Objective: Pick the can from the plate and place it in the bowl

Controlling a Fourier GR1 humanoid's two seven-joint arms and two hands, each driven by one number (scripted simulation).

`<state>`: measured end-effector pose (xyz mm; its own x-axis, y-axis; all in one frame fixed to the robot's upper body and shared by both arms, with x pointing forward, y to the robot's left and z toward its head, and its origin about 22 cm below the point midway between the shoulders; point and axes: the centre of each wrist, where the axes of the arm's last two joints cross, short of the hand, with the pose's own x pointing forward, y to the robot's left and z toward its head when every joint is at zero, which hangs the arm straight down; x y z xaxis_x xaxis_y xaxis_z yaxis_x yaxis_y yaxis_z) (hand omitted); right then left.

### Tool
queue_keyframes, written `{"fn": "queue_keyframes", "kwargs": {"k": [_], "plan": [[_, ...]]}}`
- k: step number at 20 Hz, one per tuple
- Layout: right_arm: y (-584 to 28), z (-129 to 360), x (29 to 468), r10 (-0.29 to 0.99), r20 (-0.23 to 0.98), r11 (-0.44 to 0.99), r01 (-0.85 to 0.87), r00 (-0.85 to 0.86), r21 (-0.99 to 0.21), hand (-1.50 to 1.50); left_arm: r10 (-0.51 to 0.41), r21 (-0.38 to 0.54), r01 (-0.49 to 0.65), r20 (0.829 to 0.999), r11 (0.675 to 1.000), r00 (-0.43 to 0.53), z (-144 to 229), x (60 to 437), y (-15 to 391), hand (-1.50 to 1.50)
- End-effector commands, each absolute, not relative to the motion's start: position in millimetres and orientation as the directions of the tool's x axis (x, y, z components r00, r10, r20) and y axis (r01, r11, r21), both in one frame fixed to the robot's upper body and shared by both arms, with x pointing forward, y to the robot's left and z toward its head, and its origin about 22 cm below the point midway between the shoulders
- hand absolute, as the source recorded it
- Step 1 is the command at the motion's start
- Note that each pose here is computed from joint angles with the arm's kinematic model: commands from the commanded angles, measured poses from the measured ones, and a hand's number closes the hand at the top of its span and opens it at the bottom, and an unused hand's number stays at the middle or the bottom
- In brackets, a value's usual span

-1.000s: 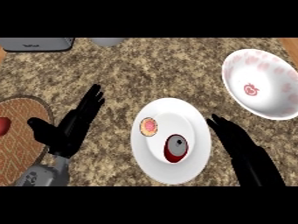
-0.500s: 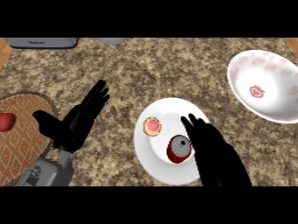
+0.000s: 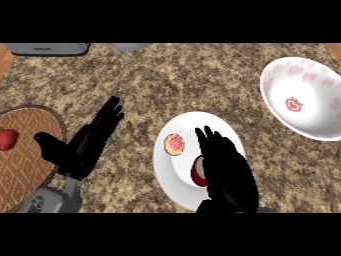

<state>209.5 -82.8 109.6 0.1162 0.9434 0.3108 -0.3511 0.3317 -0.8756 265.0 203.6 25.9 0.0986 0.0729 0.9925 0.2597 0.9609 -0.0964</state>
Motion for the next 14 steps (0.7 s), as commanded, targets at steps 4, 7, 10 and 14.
{"fn": "queue_keyframes", "kwargs": {"k": [4, 7, 10, 14], "plan": [[-70, 94, 225, 0.96, 0.096, 0.215, -0.47, 0.263, -0.856, -1.5, 0.091, -0.111, 0.259, 0.992, 0.96, 0.091, 31, 268, 189, 0.0], [-61, 97, 224, 0.964, 0.098, 0.209, -0.474, 0.249, -0.855, -1.5, 0.063, -0.088, 0.241, 0.992, 0.966, 0.11, 21, 262, 193, 0.0], [-58, 95, 223, 0.967, 0.097, 0.199, -0.457, 0.237, -0.867, -1.5, 0.085, -0.105, 0.233, 0.992, 0.967, 0.093, 36, 273, 212, 0.0], [-68, 77, 223, 0.966, 0.07, 0.184, -0.471, 0.249, -0.863, -1.5, 0.085, -0.105, 0.247, 0.992, 0.963, 0.092, 29, 261, 199, 0.0]]}}
